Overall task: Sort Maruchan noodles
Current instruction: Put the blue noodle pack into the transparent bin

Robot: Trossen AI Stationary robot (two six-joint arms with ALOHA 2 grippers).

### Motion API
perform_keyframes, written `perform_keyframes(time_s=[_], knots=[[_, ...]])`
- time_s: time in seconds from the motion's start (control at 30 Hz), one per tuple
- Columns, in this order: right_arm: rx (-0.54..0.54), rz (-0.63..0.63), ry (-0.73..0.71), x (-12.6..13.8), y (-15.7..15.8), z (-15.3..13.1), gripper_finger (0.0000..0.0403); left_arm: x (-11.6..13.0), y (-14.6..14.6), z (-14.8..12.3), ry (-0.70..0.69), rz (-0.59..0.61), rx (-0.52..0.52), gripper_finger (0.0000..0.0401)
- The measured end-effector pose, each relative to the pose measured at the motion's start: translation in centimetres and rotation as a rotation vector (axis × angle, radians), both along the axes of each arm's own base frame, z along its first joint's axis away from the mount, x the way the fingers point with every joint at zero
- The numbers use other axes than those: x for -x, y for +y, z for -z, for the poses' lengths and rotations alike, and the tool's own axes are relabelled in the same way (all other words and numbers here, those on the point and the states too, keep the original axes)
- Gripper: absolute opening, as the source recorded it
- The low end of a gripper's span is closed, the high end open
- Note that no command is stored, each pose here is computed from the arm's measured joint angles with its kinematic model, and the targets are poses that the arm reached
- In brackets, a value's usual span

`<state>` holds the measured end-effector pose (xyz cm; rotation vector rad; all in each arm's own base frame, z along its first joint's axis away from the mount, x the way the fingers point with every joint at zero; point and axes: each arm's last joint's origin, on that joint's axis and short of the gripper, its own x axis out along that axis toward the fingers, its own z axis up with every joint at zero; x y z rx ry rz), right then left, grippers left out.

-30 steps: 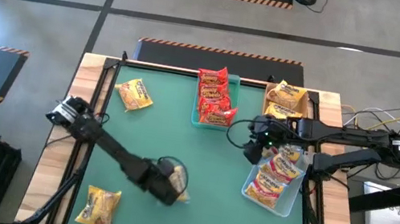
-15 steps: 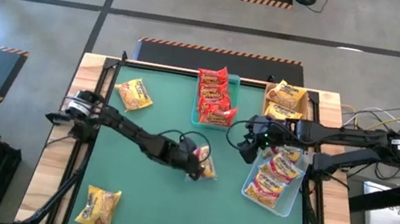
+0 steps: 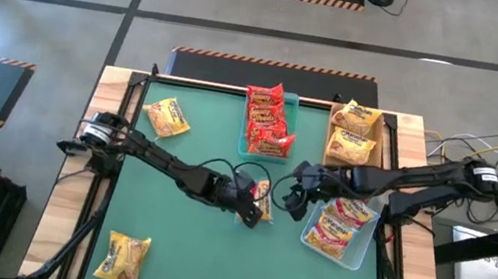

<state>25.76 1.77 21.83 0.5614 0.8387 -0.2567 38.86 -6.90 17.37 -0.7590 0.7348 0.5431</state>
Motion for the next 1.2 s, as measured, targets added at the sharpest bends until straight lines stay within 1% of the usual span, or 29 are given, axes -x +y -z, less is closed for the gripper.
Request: perform_keyframes(time_s=[0.13,0.37,0.53,0.63,0.83,1.07,1.2], knots=[[-0.032,0.027,-0.021,-0.8,0.6,1.1,0.0205,0.1,0.0,0.2,0.001,-0.003,0.033,0.0036],[-0.076,0.061,-0.064,-2.3,0.9,2.2,0.0205,0.3,-0.1,2.1,0.064,-0.020,0.054,0.0036],[-0.090,0.083,-0.042,-2.7,1.0,3.1,0.0205,0.9,0.0,3.5,0.172,-0.050,0.060,0.0036],[-0.086,0.083,-0.023,-2.8,1.0,3.6,0.0205,1.1,0.0,4.0,0.196,-0.064,0.063,0.0036],[-0.101,0.101,-0.016,-3.0,1.0,3.8,0.0205,1.1,0.0,4.6,0.214,-0.067,0.057,0.0036],[-0.112,0.109,-0.021,-3.0,1.0,3.7,0.0206,1.0,-0.1,4.6,0.210,-0.065,0.058,0.0036],[-0.122,0.108,-0.021,-3.0,1.0,3.7,0.0216,1.0,-0.1,4.7,0.210,-0.064,0.059,0.0036]])
